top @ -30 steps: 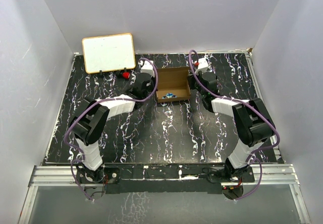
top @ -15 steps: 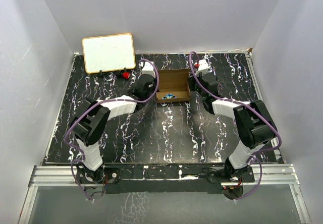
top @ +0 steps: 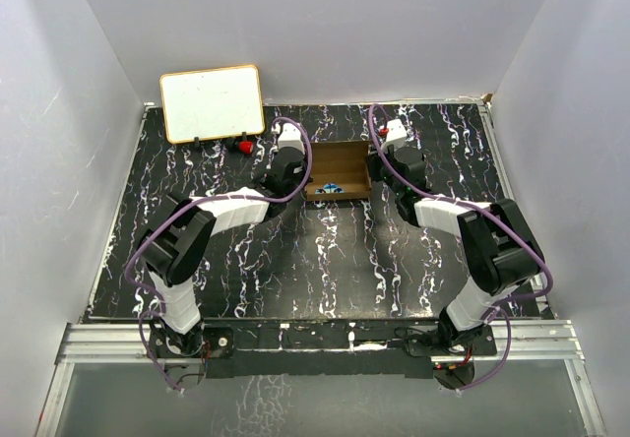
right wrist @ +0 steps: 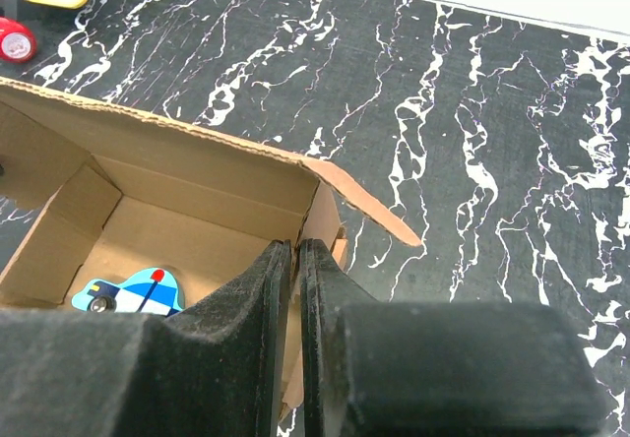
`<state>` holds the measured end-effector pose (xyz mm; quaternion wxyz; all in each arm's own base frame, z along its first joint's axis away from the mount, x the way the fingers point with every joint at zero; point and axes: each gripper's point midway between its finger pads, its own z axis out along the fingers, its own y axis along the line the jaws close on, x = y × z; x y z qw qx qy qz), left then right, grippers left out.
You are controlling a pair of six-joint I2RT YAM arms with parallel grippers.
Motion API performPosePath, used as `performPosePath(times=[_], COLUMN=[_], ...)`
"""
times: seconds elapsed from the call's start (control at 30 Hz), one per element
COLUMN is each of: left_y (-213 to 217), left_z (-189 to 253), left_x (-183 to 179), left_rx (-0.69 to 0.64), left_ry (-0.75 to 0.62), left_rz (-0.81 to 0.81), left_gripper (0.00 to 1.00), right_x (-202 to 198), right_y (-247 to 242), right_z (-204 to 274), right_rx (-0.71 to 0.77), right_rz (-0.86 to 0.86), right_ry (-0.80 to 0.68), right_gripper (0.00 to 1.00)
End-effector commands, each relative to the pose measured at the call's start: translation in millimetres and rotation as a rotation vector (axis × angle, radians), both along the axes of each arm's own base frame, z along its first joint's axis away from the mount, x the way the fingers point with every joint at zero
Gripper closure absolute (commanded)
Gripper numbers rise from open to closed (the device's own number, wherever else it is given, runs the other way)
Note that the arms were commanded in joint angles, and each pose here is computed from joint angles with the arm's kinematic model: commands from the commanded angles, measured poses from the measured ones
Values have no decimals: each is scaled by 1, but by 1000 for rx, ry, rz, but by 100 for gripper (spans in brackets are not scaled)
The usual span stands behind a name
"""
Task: Fold the paper box
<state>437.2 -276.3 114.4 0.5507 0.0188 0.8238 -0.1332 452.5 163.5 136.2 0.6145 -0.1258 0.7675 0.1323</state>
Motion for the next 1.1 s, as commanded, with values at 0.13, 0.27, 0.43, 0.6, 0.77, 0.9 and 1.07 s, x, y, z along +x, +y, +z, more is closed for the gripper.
performPosePath(times=[0.13, 0.27, 0.43, 0.6, 0.77, 0.9, 1.07], left_y=[-8, -8, -6, -4, -2, -2, -3], left_z=[-1, -3, -7, -9, -13, -12, -10], left_x=[-21, -23, -28, -32, -37, -38, -39], left_rx=[-15, -18, -15, -12, -13, -18, -22], left_ry=[41, 44, 53, 59, 66, 64, 65], left_rz=[-36, -39, -46, -53, -60, -62, -66], left_gripper=[100, 100, 100, 100, 100, 100, 100], right_x=[-10, -12, -15, -18, -23, -25, -27], right_y=[13, 13, 14, 13, 10, 7, 3], right_z=[24, 24, 18, 15, 11, 7, 2], right_rx=[39, 45, 64, 57, 36, 14, -16], right_rz=[55, 55, 52, 52, 53, 49, 44], right_ry=[-65, -55, -28, -17, -15, -13, -20], right_gripper=[86, 86, 86, 86, 85, 85, 85])
